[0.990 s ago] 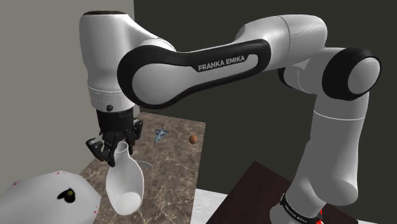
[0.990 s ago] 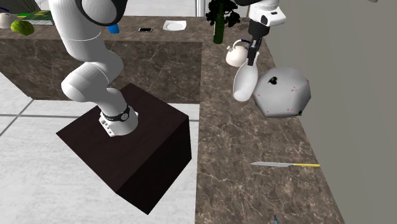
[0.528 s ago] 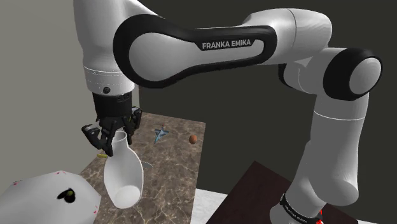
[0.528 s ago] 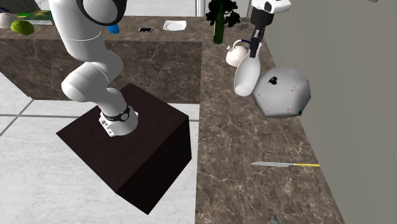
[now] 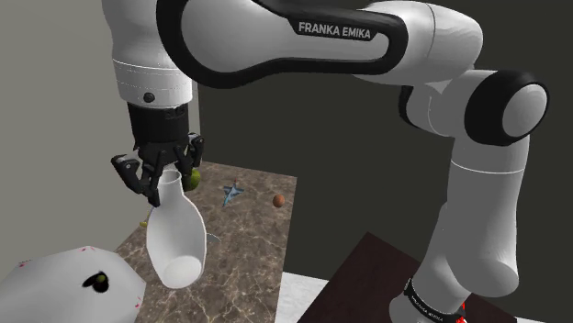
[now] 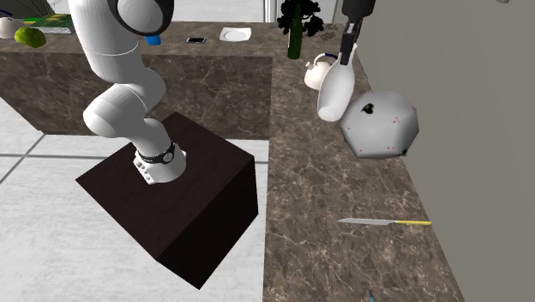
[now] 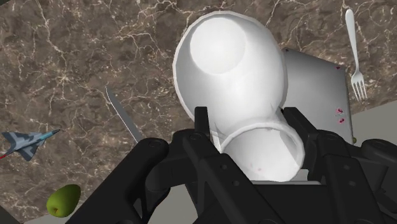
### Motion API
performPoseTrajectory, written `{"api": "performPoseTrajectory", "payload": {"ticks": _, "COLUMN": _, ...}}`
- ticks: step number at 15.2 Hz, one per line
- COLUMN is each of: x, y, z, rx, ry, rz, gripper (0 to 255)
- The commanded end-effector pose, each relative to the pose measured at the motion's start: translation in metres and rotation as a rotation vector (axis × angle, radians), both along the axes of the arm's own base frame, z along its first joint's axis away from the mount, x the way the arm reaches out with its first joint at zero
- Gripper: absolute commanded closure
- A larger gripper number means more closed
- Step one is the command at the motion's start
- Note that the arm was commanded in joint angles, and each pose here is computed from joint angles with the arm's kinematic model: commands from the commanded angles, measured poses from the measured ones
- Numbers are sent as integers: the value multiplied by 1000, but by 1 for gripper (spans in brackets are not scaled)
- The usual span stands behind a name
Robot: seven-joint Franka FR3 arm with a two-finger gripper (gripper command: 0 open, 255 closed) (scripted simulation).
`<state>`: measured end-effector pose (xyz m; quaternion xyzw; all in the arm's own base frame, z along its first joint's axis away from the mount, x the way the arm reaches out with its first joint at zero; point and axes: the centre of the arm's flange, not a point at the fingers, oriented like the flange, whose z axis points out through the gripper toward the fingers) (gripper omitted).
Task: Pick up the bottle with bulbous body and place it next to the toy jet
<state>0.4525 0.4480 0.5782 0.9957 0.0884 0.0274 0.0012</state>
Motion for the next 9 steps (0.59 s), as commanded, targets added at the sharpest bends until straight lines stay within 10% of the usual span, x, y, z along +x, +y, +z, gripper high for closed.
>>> {"api": "performPoseTrajectory", "payload": {"ticks": 1, "x": -1, "y": 0, "z": 12, "rx": 0, "ry": 0, "rz": 0, "gripper": 255}}
{"api": "performPoseTrajectory", "payload": {"ticks": 9, "x": -1, "y": 0, "z": 54, "rx": 0, "ry": 0, "rz": 0, "gripper": 255}}
